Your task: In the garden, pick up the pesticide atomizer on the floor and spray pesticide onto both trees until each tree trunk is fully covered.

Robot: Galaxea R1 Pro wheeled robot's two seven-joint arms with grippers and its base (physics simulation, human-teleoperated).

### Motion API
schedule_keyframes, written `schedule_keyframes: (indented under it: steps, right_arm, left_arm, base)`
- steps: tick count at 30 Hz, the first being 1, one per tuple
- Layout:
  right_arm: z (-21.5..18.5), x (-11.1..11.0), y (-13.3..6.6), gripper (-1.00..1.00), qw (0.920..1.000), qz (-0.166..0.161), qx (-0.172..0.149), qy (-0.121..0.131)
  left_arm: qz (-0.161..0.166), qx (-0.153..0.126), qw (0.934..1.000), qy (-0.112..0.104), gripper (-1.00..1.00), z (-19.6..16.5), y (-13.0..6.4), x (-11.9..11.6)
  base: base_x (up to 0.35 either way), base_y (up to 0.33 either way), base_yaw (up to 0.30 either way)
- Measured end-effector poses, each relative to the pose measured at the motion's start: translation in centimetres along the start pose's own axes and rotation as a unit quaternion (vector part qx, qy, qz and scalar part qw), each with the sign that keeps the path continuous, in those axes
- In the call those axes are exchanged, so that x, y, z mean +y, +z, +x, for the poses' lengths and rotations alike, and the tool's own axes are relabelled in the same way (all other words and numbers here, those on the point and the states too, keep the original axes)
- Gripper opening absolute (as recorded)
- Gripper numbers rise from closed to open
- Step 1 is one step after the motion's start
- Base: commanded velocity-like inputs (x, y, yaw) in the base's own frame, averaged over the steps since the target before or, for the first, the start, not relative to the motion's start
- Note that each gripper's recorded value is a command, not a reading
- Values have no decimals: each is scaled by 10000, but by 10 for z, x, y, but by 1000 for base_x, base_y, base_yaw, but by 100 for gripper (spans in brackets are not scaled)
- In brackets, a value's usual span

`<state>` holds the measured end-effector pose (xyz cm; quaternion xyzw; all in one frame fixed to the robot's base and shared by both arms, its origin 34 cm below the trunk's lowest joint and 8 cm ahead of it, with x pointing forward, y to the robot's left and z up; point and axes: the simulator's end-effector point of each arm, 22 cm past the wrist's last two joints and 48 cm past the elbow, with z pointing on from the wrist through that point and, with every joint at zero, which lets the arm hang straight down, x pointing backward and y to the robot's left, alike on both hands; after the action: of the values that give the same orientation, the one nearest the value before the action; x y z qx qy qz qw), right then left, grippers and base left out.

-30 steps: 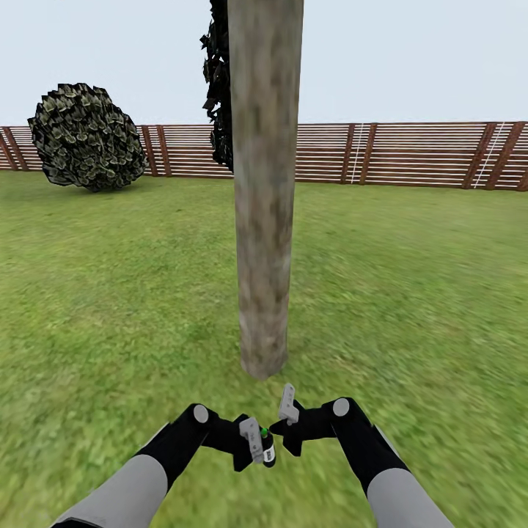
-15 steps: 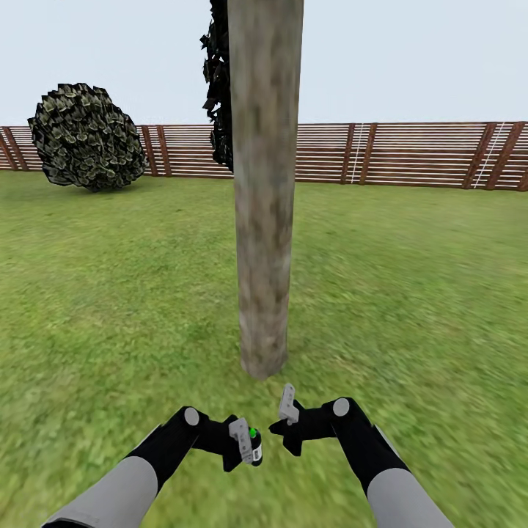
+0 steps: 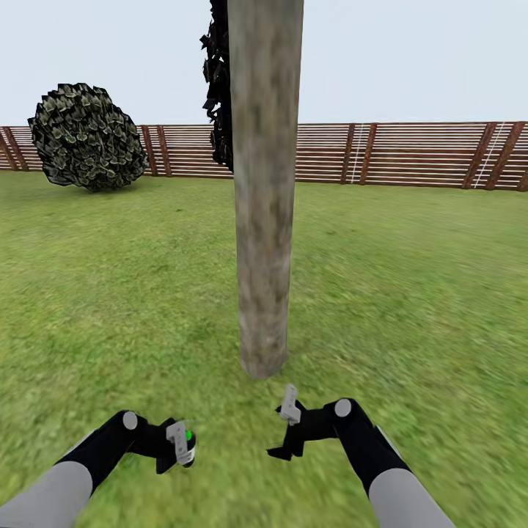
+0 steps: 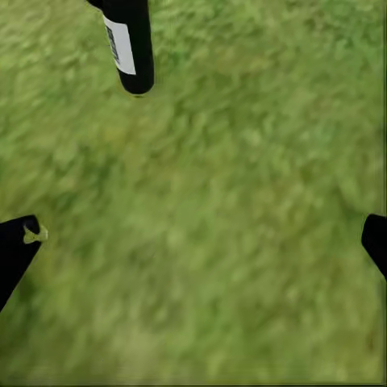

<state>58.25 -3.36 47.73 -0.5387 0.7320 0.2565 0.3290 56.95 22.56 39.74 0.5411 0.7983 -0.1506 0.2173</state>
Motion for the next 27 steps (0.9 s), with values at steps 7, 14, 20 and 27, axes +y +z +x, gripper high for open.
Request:
schedule_keyframes:
  steps: [7, 14, 20, 27]
  right_arm:
    - [70, -46, -30, 100, 9903, 1011, 125, 946]
    - [215, -101, -111, 100, 8931, 3793, 28, 2416]
    - [284, -79, -164, 100, 8011, 5272, 100, 2831]
    - [312, -39, -186, 100, 7717, 5741, 77, 2736]
  left_arm:
    - [-1099, -348, 9892, -903, -100, 13, -11, 48]
    - [-2248, -565, 9379, -2582, -100, 54, -11, 73]
    - [-2537, 59, 8867, -3866, -100, 92, -1, 59]
    - [-2252, 30, 8849, -4076, -100, 52, 29, 37]
  base:
    - [0, 0, 0]
    - [0, 0, 0]
    - [0, 0, 0]
    - [0, 0, 0]
